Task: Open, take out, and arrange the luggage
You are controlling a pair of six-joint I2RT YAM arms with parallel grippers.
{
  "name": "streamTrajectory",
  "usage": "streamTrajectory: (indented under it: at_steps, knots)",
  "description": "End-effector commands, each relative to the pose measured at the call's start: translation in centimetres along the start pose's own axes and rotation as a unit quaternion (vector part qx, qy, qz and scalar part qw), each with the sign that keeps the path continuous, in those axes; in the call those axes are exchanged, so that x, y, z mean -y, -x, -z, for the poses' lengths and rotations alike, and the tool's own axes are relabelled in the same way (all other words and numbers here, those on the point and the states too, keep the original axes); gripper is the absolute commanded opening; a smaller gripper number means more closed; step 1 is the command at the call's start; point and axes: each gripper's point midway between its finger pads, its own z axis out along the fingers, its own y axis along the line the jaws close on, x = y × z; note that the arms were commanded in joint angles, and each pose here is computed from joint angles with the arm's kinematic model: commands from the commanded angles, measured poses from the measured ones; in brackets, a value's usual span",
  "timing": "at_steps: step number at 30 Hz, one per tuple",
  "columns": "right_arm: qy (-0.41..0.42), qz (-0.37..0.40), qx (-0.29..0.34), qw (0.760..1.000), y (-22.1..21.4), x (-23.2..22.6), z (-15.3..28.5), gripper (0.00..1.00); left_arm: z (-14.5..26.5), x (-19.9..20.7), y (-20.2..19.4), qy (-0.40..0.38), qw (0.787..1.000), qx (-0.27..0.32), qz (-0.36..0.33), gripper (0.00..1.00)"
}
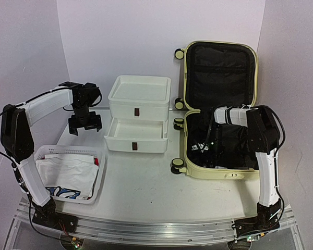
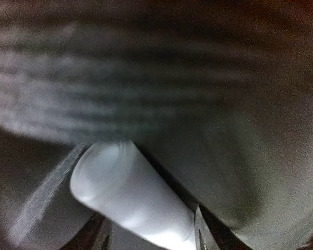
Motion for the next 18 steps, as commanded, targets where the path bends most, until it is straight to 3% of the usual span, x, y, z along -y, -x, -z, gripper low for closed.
streamTrajectory:
  at_steps: [1, 5, 8, 13, 18]
  knots:
    - [-0.027, 0.029, 0.027, 0.999, 0.4, 0.2, 0.5, 0.53, 2.7, -0.4, 2.1, -0.008, 0.999, 0.051, -0.014, 0.95]
    - [-0.028, 0.056, 0.027, 0.998, 0.2, 0.1, -0.2, 0.55, 3.8, 0.2, 3.2, -0.022, 0.996, 0.075, -0.049, 0.93]
    - [-0.043, 0.063, 0.035, 0.996, 0.1, 0.1, 0.8, 0.46, 5.4, 0.4, 4.7, -0.028, 0.991, 0.113, -0.069, 0.93]
    - [-0.097, 0.061, 0.095, 0.989, 0.0, 0.1, 5.9, 0.3, 9.3, 0.9, 7.6, -0.049, 0.976, 0.19, -0.091, 0.92]
    - [-0.157, 0.054, 0.168, 0.972, -0.6, 0.4, 11.2, 0.28, 11.9, 2.2, 8.6, -0.091, 0.968, 0.214, -0.099, 0.88]
